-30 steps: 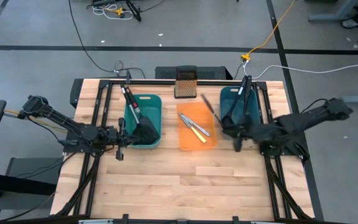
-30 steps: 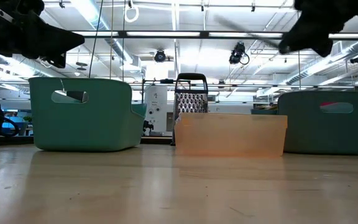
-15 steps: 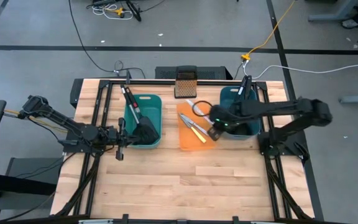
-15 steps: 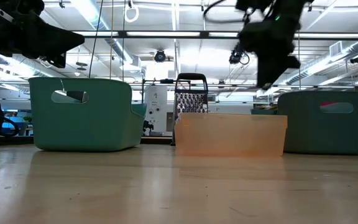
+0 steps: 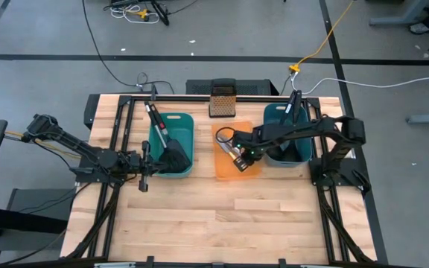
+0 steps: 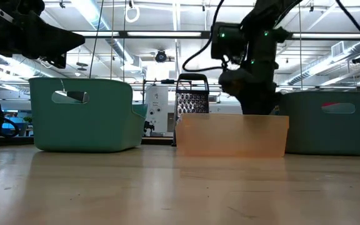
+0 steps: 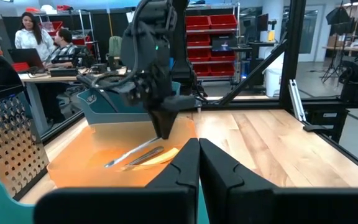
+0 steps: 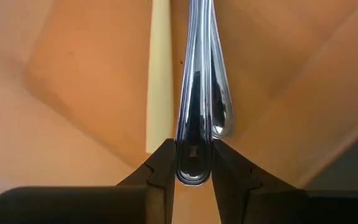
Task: Pick & Place Kitchen Items
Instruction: Put the silver knife into the orange bin, then return to Home Position
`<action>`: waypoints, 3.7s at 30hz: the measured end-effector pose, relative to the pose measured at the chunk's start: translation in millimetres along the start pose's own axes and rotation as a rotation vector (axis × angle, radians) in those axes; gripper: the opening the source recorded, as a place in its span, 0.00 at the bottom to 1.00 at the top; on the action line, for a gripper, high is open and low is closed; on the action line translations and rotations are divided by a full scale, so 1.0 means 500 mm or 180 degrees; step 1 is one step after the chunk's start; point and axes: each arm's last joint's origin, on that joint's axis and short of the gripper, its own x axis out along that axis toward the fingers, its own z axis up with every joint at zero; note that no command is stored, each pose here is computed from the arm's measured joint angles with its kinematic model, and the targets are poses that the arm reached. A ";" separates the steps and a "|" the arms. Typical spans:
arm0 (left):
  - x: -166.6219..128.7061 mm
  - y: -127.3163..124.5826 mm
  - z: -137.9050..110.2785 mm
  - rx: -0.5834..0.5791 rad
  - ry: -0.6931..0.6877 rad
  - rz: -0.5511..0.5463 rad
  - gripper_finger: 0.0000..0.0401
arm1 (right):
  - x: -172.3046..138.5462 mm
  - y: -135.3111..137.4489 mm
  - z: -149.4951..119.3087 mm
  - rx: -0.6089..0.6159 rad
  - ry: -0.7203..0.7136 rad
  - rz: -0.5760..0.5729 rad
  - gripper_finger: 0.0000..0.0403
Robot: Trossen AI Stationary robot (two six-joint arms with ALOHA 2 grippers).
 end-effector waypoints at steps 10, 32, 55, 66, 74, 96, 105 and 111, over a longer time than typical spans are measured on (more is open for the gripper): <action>0.000 0.000 0.000 0.0013 0.0002 -0.0002 0.04 | 0.054 -0.003 0.018 0.0005 0.0161 -0.0008 0.23; -0.004 0.003 0.001 0.0290 0.0008 0.0081 0.02 | -0.262 0.028 -0.082 -0.2475 -0.2733 0.0724 0.19; -0.046 0.057 -0.001 0.0427 -0.0058 0.0083 0.00 | -0.210 -0.244 -0.312 -0.2698 -0.4604 0.1911 0.01; -0.042 0.072 -0.004 0.0376 -0.0040 -0.0018 0.00 | -0.122 -0.276 -0.322 -0.2412 -0.4699 0.1970 0.00; -0.042 0.071 -0.004 0.0349 -0.0035 -0.0072 0.00 | -0.078 -0.286 -0.316 -0.2194 -0.4653 0.1778 0.00; -0.042 0.075 -0.002 0.0209 -0.0051 0.0148 0.05 | -0.086 -0.287 -0.315 -0.2157 -0.4800 0.1779 0.05; -0.042 0.075 -0.002 0.0209 -0.0052 0.0148 0.06 | -0.086 -0.287 -0.315 -0.2158 -0.4798 0.1777 0.05; -0.042 0.075 -0.002 0.0209 -0.0053 0.0148 0.05 | -0.086 -0.287 -0.315 -0.2158 -0.4797 0.1777 0.05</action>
